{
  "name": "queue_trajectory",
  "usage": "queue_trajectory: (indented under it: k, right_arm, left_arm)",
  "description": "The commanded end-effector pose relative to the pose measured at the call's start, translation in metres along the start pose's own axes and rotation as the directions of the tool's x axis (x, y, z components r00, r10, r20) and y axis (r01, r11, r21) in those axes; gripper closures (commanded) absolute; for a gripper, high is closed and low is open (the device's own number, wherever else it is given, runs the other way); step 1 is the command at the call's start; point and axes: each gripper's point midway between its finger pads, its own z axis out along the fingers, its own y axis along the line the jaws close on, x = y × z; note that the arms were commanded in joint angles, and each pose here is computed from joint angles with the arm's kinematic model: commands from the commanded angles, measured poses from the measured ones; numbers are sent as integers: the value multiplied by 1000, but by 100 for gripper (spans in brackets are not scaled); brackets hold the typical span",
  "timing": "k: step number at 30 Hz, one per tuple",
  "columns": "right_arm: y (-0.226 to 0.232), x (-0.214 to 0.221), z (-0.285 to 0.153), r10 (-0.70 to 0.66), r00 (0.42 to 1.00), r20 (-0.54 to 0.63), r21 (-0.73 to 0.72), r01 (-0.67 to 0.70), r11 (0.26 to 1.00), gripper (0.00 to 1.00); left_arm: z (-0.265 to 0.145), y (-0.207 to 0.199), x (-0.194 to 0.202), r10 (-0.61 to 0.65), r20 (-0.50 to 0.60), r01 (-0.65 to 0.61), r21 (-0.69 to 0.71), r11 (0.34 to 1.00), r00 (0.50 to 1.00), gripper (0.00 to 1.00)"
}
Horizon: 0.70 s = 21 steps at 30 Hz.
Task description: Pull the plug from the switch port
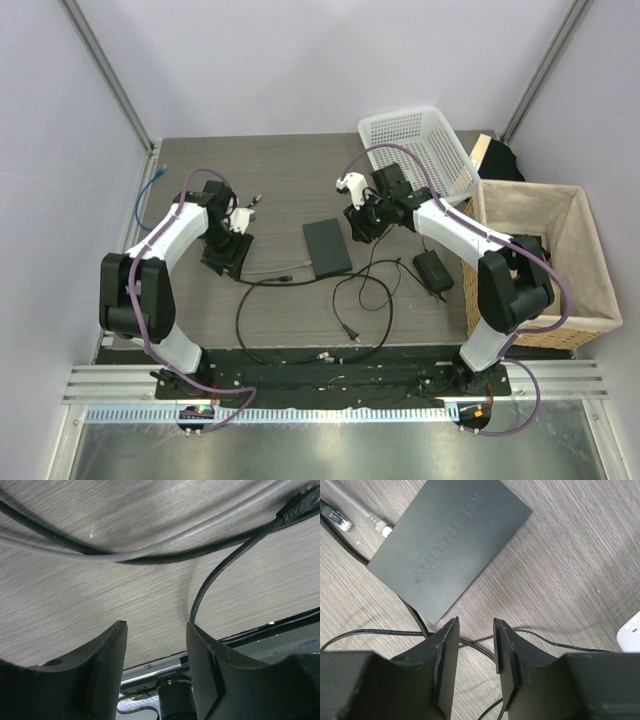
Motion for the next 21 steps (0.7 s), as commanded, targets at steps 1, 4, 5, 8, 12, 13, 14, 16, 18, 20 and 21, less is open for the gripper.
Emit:
queue_trajectory:
  k: [1, 4, 5, 8, 12, 13, 14, 16, 18, 20, 21]
  right_arm:
    - [-9, -18, -5, -6, 999, 43, 37, 5, 999, 60]
    - [-9, -14, -7, -12, 999, 45, 46, 10, 999, 60]
    - [-9, -14, -7, -13, 999, 46, 45, 11, 999, 60]
    - [-6, -11, -9, -15, 999, 46, 44, 13, 999, 60]
    - [-5, -7, -11, -21, 999, 41, 45, 19, 999, 59]
    - [-4, -4, -10, -19, 999, 36, 42, 17, 999, 59]
    - [-4, -3, -10, -17, 999, 36, 42, 16, 999, 59]
    - [-3, -1, -9, -17, 999, 31, 38, 15, 999, 59]
    - [-4, -1, -8, -21, 999, 30, 38, 20, 999, 59]
    - [-4, 0, -6, -25, 999, 26, 35, 24, 999, 59]
    - [-6, -2, -6, -31, 999, 28, 38, 30, 999, 59]
  left_arm:
    - [6, -3, -14, -48, 3, 48, 33, 998, 999, 46]
    - [11, 6, -25, -68, -13, 68, -2, 998, 998, 43]
    - [11, 8, -31, -66, -5, 66, -8, 998, 998, 43]
    - [22, 13, -35, -82, -54, 81, -19, 997, 995, 44]
    - [34, 18, -37, -100, -89, 97, -36, 995, 991, 44]
    - [39, 20, -37, -102, -108, 98, -41, 994, 989, 44]
    - [43, 22, -34, -103, -130, 97, -49, 994, 986, 43]
    - [48, 25, -31, -103, -158, 95, -57, 994, 982, 43]
    - [52, 26, -29, -97, -173, 88, -57, 994, 980, 43]
    - [55, 28, -27, -78, -171, 68, -63, 996, 982, 41]
    - [56, 33, -24, -72, -175, 57, -90, 994, 982, 42]
